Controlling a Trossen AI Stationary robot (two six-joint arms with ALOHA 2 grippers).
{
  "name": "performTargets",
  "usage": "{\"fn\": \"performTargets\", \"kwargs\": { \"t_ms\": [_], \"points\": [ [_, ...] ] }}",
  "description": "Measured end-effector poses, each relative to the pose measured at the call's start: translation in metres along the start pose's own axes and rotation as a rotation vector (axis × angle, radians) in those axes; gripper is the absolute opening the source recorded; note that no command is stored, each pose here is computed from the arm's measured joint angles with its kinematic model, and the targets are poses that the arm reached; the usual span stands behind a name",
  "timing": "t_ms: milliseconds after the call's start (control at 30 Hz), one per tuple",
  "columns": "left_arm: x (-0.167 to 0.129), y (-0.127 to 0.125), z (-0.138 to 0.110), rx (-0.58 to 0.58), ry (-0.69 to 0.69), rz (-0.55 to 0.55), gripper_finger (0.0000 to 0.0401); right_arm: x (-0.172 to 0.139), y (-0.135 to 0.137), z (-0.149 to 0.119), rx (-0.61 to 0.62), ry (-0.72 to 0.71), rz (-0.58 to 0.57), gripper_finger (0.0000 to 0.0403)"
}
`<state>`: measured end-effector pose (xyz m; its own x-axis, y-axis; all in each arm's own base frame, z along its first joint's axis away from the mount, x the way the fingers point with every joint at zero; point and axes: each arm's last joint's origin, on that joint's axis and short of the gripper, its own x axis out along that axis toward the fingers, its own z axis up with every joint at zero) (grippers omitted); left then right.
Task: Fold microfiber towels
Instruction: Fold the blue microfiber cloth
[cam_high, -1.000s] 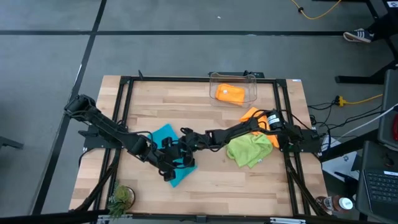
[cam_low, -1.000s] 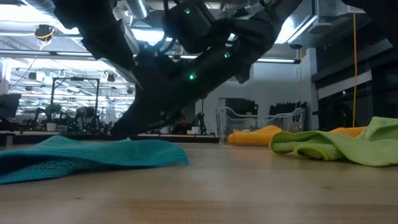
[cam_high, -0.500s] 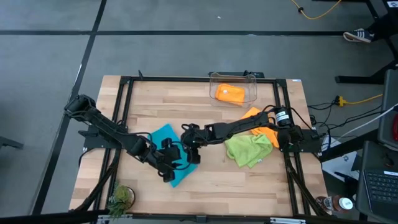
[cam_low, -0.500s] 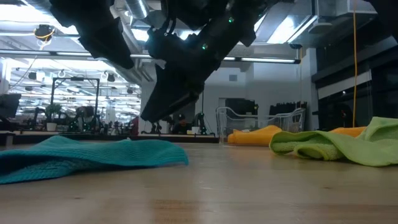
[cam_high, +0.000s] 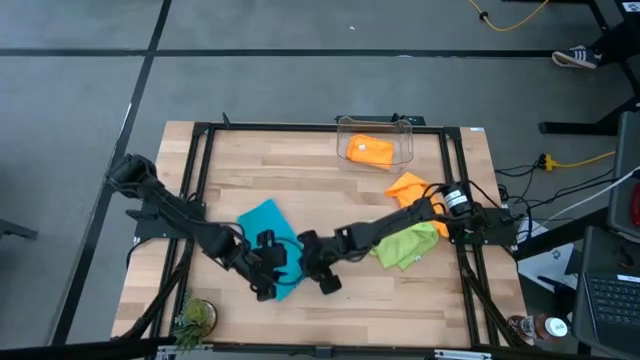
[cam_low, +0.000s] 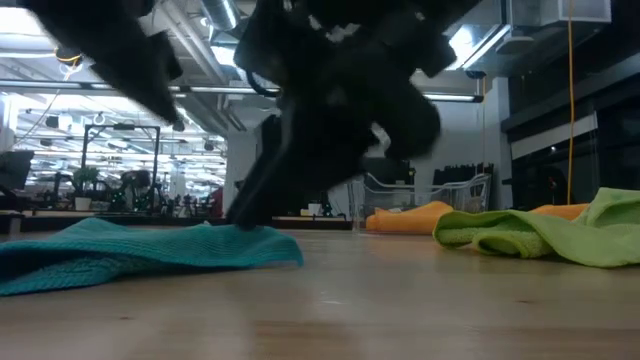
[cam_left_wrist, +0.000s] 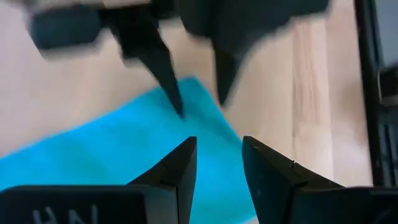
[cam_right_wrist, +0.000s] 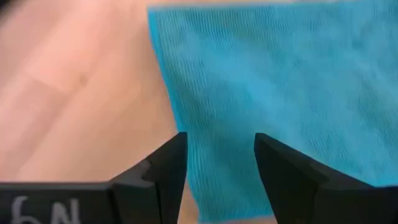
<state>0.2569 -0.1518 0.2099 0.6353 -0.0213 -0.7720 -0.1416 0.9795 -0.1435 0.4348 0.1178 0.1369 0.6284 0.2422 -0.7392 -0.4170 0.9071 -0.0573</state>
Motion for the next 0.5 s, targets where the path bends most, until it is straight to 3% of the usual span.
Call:
{"fn": "performTargets", "kwargs": {
  "t_ms": [100,200,500],
  "points": [
    [0.014,-0.016,-0.009,-0.013,0.016,-0.064,0.0122,0.007,0.007,-0.005,-0.042,0.035,-0.090,0.0189],
    [0.031,-0.034,-0.017,-0.014,0.016,-0.135,0.0122,0.007,0.007,-0.003,-0.042,0.021,-0.103,0.0189],
    [0.081,-0.051,-0.037,-0.070,0.172,-0.011,0.0122,0.009,0.000,-0.007,0.008,0.030,-0.013,0.0189]
  ]
}}
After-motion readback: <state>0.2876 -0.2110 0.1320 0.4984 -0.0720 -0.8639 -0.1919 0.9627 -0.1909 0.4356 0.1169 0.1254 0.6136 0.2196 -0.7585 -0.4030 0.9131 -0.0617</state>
